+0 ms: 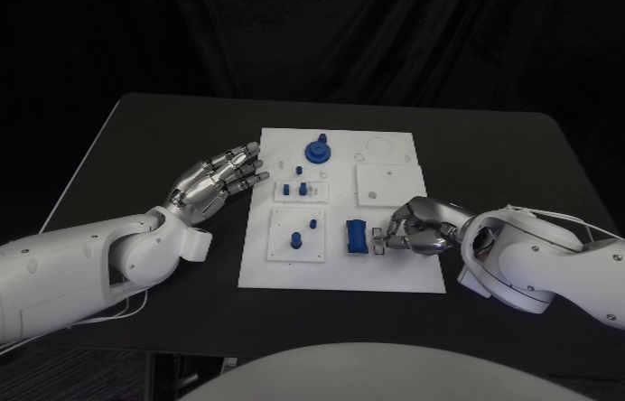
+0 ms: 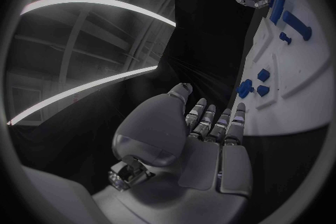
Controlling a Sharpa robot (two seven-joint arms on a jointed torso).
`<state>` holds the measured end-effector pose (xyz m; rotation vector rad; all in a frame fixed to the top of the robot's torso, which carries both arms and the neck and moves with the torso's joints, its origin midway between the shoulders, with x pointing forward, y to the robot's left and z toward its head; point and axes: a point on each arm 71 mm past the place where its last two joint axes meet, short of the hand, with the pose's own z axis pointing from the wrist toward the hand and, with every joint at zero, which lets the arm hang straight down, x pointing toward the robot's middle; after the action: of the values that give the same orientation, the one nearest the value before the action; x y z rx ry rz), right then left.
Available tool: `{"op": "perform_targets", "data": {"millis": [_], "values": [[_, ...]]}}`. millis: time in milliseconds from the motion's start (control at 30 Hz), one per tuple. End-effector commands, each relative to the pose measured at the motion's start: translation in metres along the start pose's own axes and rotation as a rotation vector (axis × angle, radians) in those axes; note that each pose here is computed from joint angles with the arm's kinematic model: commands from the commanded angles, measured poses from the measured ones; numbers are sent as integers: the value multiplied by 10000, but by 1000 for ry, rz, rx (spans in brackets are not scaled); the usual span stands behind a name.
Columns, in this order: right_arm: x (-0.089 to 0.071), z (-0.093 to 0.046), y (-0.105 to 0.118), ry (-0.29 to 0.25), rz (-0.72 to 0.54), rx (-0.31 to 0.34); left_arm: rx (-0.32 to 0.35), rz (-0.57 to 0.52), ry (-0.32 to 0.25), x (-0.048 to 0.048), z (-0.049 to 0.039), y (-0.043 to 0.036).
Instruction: Assemble the parts on the task board
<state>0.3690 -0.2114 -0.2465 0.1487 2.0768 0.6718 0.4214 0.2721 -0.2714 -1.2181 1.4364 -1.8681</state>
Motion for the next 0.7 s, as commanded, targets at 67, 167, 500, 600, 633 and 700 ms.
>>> {"op": "perform_targets", "data": {"millis": [67,167,500,600,633,700], "values": [[-159,-103,-14,-95,-27,13,19,-9,6,12,-7,-12],[-251,-178,-66,-132,-41,36,19,-9,6,18,-6,-11],[-426,-283,-333,-212,-122,144,21,-7,2,21,-14,-15],[-451,-289,-395,-228,-142,170,22,-7,3,22,-13,-15],[-454,-290,-414,-231,-149,178,22,-8,3,23,-12,-14],[-451,-291,-451,-234,-161,195,22,-8,4,26,-10,-13]]}}
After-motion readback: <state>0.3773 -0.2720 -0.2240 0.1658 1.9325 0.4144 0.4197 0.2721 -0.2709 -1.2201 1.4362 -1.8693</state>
